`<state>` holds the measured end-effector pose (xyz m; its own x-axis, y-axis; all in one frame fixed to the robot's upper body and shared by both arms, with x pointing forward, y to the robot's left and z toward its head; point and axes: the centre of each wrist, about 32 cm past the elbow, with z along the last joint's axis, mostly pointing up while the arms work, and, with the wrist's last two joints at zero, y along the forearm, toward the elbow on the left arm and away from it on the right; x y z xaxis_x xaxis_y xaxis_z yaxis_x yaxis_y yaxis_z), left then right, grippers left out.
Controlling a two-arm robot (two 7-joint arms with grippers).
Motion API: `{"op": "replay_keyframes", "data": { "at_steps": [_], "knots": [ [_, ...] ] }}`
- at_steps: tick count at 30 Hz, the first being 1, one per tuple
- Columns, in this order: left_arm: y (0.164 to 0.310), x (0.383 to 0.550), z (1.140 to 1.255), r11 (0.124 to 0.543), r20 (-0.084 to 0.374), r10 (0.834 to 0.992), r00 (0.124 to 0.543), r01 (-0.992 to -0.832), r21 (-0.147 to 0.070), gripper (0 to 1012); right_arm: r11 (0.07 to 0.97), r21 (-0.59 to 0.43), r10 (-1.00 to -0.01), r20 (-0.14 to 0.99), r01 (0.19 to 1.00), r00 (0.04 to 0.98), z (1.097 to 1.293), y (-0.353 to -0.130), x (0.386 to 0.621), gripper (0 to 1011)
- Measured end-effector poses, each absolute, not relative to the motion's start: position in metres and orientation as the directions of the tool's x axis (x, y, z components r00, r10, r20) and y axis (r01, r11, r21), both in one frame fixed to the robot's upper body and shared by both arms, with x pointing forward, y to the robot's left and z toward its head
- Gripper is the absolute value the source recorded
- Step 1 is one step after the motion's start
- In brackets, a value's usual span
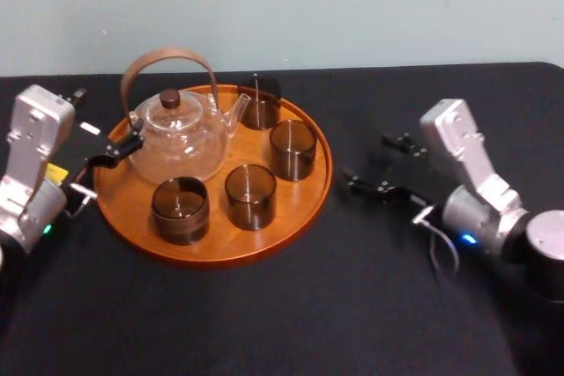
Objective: Pick up the glass from the table and place it on the tray.
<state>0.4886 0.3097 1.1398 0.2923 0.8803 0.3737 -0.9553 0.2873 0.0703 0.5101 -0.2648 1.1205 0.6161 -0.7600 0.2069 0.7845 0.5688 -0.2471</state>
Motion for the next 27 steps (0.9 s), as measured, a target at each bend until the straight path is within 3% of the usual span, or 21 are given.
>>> {"op": "replay_keyframes", "data": {
  "at_steps": [15, 27],
  "knots": [
    [0.310, 0.489, 1.140, 0.287, 0.374, 0.880, 0.292, -0.955, 0.070, 1010, 0.408, -0.217, -0.864, 0.221, 0.887, 0.451, 1.126, -0.301, 0.511, 1002],
    [0.310, 0.489, 1.140, 0.287, 0.374, 0.880, 0.292, -0.955, 0.070, 1010, 0.419, -0.220, -0.857, 0.223, 0.881, 0.464, 1.126, -0.299, 0.510, 1002]
  ]
}}
